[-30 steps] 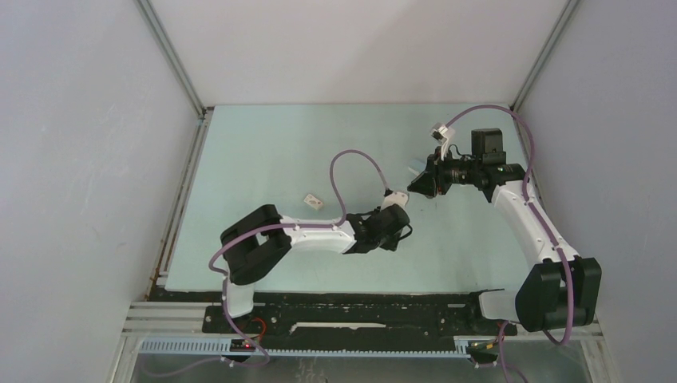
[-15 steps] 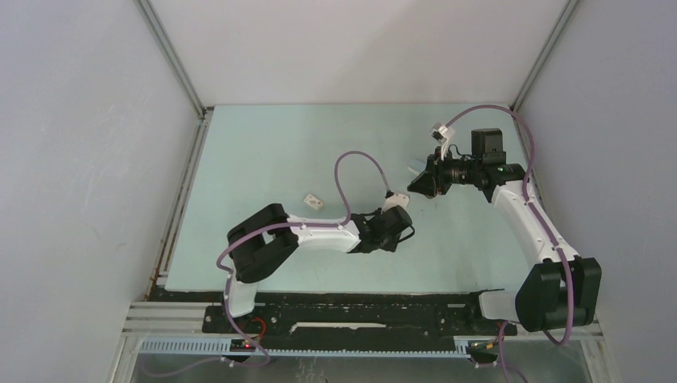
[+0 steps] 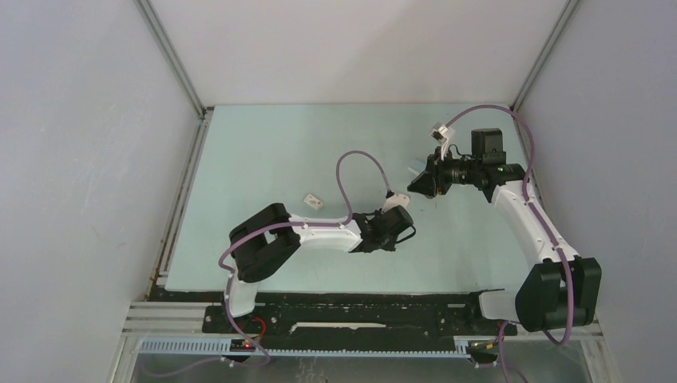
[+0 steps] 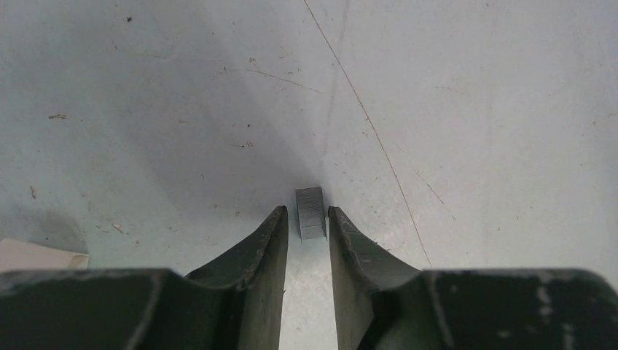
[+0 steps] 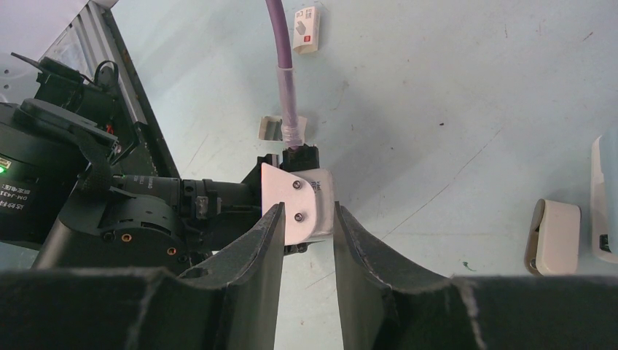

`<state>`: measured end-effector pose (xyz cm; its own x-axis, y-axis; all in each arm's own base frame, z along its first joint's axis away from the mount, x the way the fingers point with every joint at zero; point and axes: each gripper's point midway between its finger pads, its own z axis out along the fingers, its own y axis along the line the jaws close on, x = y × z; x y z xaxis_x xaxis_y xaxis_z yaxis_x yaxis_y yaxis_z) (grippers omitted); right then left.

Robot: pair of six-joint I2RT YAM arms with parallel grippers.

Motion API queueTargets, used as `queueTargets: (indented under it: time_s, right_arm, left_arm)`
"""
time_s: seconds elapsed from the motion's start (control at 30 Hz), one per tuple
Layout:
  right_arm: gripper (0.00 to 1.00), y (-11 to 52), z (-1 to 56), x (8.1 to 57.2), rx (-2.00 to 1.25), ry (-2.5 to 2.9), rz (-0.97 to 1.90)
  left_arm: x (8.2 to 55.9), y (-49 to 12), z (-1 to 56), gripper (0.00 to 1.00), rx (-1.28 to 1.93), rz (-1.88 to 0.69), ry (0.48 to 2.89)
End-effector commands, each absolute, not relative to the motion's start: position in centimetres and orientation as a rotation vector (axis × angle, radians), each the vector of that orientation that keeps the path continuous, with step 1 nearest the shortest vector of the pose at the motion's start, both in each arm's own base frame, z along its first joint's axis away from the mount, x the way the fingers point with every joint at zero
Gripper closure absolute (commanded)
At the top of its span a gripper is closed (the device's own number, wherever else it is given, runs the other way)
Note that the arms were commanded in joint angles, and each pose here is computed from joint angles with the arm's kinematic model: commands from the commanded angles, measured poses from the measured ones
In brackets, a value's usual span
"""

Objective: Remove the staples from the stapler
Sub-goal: Pick up the staple from the center of the board.

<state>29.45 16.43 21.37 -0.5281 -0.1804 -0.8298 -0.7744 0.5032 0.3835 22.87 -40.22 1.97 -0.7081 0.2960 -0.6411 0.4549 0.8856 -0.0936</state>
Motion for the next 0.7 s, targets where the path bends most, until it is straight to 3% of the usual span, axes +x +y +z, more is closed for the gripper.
queueTargets:
  time_s: [0.0, 0.67]
  right_arm:
    - [0.61, 16.35, 22.30, 29.70, -0.778, 1.965, 0.995]
    - [0.61, 16.37, 22.34, 29.66, -0.777, 1.964, 0.997]
  left_arm:
    - [23.06, -41.08, 3.05, 0.67, 0.556, -0.319, 2.384]
    - [22.48, -40.53, 2.65, 0.68, 0.601, -0.259, 2.397]
